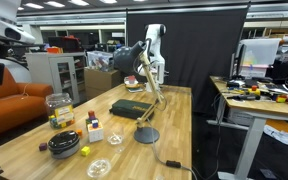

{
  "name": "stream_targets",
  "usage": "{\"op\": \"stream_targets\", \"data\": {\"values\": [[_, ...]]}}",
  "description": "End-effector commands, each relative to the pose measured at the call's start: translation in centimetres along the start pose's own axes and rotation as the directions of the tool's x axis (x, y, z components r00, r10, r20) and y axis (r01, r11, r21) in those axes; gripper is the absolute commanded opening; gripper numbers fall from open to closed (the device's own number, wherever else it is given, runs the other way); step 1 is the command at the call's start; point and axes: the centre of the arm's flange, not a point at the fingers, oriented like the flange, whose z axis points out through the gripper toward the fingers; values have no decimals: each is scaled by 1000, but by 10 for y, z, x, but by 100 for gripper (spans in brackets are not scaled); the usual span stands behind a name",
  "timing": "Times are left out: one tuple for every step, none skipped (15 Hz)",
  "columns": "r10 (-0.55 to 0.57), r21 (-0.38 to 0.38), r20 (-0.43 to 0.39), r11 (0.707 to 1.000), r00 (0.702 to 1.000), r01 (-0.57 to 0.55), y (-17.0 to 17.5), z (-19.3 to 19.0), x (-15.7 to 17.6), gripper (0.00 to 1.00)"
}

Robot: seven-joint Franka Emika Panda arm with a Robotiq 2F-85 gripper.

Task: Pick up the dark purple block and put it on top the block tower on the right

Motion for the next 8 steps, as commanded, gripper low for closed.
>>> {"op": "stream_targets", "data": {"values": [[110,30,26,993,994,-111,-26,27,37,100],[139,37,29,989,990,-140,-32,35,42,100],[157,37,30,987,987,-158,-35,42,45,100],[163,44,39,985,986,-165,-36,47,46,100],[131,21,30,991,991,-131,-29,44,35,100],[141,22,40,990,989,-142,-30,48,38,100],[145,22,44,989,988,-146,-30,49,39,100],[146,23,43,989,988,-147,-31,48,40,100]]}}
